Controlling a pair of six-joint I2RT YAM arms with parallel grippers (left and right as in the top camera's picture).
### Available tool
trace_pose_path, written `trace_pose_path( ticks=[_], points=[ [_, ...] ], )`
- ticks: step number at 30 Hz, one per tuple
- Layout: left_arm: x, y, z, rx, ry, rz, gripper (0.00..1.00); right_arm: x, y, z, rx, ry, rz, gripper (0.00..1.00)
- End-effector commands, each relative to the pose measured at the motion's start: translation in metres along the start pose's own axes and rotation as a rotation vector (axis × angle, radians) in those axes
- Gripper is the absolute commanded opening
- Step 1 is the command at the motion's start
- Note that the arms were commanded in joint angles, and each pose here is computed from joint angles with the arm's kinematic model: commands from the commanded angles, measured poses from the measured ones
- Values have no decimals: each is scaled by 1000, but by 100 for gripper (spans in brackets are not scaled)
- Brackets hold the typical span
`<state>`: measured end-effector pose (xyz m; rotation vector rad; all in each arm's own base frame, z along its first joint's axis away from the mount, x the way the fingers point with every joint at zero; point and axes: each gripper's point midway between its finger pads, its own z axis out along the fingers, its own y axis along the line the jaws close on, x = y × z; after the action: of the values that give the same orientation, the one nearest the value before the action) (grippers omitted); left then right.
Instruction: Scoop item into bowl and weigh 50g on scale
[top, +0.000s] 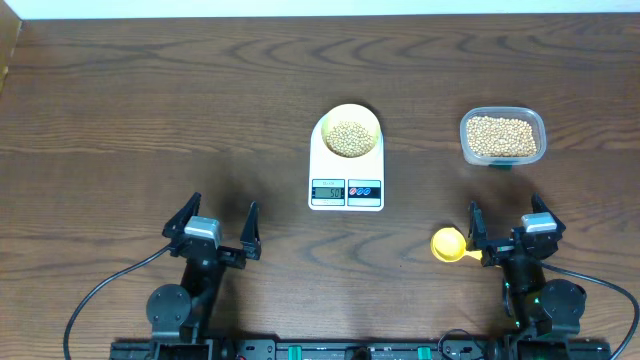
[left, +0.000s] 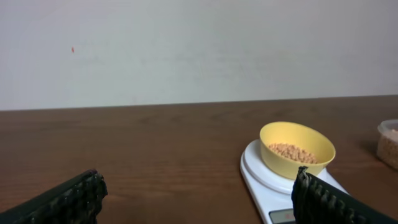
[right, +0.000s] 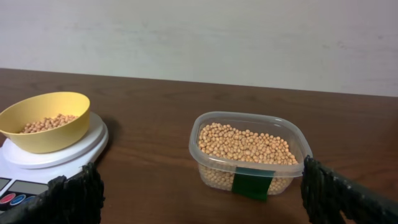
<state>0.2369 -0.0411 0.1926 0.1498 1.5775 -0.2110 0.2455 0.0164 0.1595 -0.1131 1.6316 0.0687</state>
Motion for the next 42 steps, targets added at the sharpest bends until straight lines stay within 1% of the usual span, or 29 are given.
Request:
trace_pose_path(
  ticks=[1, 9, 14, 18, 30, 35, 42],
  points=[
    [9, 6, 2, -31, 2, -5, 98, 0, 0, 0, 4, 0, -12, 99],
    [34, 8, 5, -35, 55, -15, 98, 0, 0, 0, 4, 0, -12, 99],
    [39, 9, 4, -42, 76, -19, 98, 0, 0, 0, 4, 0, -12, 99],
    [50, 14, 3, -62, 119, -29, 98, 0, 0, 0, 4, 0, -12, 99],
    [51, 18, 2, -77, 121, -36, 98, 0, 0, 0, 4, 0, -12, 99],
    [50, 18, 2, -85, 117, -119, 98, 0, 0, 0, 4, 0, -12, 99],
    [52, 34, 0, -191, 119, -110, 98, 0, 0, 0, 4, 0, -12, 99]
  ],
)
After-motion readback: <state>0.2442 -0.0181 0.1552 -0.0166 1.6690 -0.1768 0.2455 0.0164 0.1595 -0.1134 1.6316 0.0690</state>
